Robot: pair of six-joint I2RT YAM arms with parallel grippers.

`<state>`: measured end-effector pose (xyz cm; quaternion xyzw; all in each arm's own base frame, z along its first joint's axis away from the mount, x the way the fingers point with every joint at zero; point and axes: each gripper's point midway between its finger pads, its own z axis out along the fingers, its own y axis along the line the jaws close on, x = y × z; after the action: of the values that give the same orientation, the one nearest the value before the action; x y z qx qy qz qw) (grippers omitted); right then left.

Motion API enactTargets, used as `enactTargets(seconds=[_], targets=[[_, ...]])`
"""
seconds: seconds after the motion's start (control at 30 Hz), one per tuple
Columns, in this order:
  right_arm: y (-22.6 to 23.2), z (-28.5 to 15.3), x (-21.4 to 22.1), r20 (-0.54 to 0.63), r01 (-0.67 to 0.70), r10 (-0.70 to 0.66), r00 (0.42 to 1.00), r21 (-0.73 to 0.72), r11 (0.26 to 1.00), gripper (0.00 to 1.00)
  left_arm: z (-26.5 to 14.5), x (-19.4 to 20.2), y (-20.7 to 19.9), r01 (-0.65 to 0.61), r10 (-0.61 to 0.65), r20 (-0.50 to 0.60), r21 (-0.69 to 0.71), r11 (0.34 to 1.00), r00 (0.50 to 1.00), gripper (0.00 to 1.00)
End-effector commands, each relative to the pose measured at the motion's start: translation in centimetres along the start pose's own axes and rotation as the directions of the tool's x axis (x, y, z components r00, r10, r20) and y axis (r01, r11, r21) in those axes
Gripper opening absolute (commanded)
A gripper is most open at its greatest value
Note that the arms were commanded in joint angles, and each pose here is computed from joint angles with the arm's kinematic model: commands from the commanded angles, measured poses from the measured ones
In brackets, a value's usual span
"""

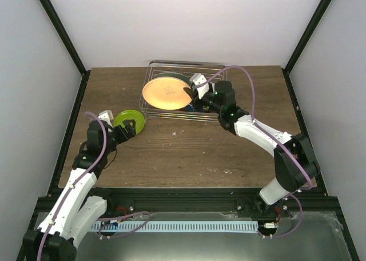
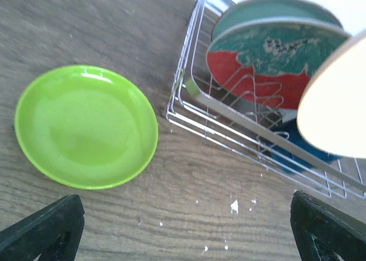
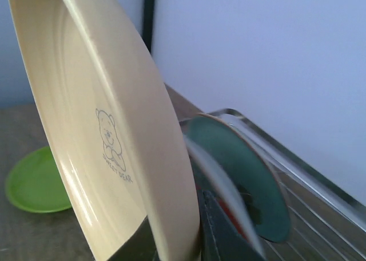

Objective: Load the mixed dishes into the dish rack

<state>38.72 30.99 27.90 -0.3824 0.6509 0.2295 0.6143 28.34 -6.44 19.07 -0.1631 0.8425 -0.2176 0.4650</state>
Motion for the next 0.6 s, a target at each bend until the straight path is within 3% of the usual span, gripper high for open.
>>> enactTargets(seconds=[0.0,0.1,0.37,0.57], targets=[[-2.8,0.4,-2.7,0.082,-0.001,-0.007,0.997,0.095,0.995,0.01,1.1,1.4,-1.0,0.02,-0.015,-0.058,0.082,0.996,0.998,1.0],[-3.4,0.6,-2.5,0.082,0.001,-0.011,0.997,0.13,0.991,0.01,1.5,1.6,-1.0,0.021,-0.016,-0.067,0.082,0.996,0.998,1.0],[-5.1,1.0,-2.5,0.086,0.104,-0.125,0.988,0.216,0.971,0.01,1.8,1.2,2.0,-0.003,0.0,-0.032,-0.075,0.997,0.999,1.0],[-5.3,1.7,-2.2,0.112,0.207,-0.237,0.965,0.229,0.951,0.01,2.8,1.5,2.5,-0.006,0.001,-0.046,-0.091,0.996,0.999,1.0]])
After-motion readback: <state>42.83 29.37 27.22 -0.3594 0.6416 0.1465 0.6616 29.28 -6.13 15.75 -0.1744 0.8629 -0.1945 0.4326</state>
